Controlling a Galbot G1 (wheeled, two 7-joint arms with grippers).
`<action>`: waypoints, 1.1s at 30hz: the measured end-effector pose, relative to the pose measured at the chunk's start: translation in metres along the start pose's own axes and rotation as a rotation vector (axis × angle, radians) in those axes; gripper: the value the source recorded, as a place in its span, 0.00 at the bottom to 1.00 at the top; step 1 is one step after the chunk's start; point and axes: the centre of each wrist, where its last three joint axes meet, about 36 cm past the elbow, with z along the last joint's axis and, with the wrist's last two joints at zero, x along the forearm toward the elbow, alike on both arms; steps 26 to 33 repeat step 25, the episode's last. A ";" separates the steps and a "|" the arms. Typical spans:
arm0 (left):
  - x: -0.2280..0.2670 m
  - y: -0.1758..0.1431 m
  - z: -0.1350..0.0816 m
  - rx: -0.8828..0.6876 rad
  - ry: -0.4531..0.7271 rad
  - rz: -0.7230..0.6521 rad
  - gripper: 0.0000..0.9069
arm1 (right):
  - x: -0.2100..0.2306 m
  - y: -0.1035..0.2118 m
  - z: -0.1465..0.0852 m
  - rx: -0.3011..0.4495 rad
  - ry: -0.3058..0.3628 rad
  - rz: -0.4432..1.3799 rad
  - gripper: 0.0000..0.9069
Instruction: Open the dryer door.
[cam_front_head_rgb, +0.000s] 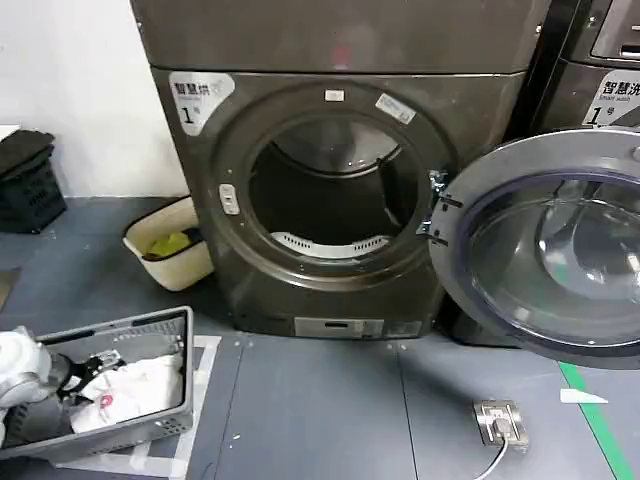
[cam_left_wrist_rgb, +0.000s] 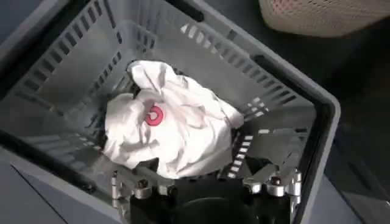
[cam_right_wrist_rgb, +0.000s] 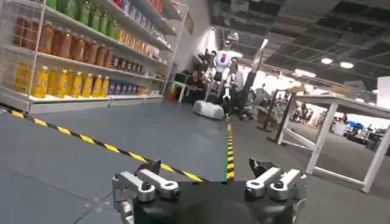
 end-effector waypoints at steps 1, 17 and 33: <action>0.001 0.000 0.000 -0.003 -0.004 -0.001 1.00 | 0.000 0.000 0.000 0.001 0.000 0.000 1.00; 0.017 -0.006 0.002 -0.049 -0.051 -0.043 1.00 | 0.001 0.002 0.006 0.001 0.009 -0.005 1.00; 0.017 -0.007 0.003 -0.058 -0.055 -0.051 1.00 | 0.001 0.002 0.007 0.001 0.009 -0.005 1.00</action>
